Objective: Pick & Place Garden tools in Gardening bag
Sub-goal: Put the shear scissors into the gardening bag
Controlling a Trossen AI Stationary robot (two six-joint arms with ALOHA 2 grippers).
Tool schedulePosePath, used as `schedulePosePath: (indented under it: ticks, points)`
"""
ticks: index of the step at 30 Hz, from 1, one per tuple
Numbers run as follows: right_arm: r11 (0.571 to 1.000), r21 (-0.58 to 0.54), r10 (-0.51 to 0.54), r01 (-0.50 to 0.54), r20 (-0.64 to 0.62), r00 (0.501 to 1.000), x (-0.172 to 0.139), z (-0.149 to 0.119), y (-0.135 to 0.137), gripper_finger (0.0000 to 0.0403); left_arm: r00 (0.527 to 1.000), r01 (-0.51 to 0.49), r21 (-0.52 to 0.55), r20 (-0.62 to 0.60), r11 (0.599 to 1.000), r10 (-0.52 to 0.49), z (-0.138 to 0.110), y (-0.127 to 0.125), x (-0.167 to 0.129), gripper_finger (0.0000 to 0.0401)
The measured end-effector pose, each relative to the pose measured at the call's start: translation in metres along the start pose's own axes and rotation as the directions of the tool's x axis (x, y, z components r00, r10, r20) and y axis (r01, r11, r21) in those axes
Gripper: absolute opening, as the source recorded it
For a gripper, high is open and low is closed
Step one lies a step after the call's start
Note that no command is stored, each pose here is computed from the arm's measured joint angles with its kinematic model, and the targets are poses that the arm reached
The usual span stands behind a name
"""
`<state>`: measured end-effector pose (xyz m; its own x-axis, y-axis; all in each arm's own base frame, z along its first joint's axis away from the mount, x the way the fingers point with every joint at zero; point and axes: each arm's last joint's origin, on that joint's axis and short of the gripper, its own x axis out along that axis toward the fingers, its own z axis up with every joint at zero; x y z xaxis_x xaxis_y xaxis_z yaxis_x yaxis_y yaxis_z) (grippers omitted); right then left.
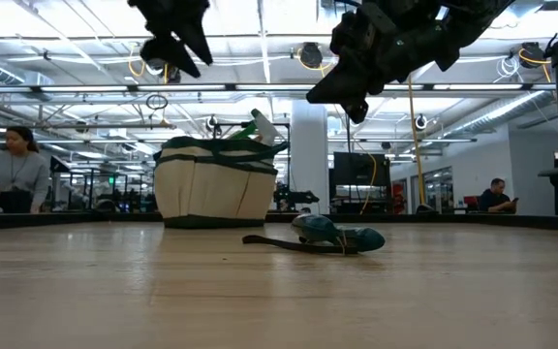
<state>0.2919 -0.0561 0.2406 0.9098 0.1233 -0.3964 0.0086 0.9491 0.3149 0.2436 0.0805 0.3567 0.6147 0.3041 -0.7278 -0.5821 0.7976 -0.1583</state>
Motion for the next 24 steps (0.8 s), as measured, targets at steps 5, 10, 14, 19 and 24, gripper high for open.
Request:
schedulePosePath:
  ticks: [5,10,14,19,24]
  points:
    - [0.995,-0.007,0.095,-0.095,-0.033,0.995,0.0,-0.002,0.003,0.0,0.999,0.036,0.011,0.014,0.999,-0.037,-0.019,-0.021,-0.017,0.0202]
    - [0.977,-0.111,0.177,-0.184,-0.07,0.982,0.003,-0.006,0.016,0.0,0.998,0.023,-0.017,0.051,1.0,-0.022,-0.043,-0.036,-0.028,0.0183]
    - [0.916,-0.297,0.242,-0.269,-0.126,0.962,0.008,-0.015,0.04,0.0,0.998,0.026,-0.057,0.055,0.998,-0.023,-0.064,-0.046,-0.031,0.0175]
    - [0.853,-0.442,0.21,-0.278,-0.197,0.958,0.012,-0.029,0.065,0.0,0.995,0.055,-0.088,0.087,0.995,-0.048,-0.088,-0.059,-0.029,0.0175]
    - [0.836,-0.471,0.191,-0.282,-0.232,0.954,0.013,-0.037,0.078,0.0,0.989,0.081,-0.12,0.132,0.989,-0.065,-0.107,-0.071,-0.027,0.0175]
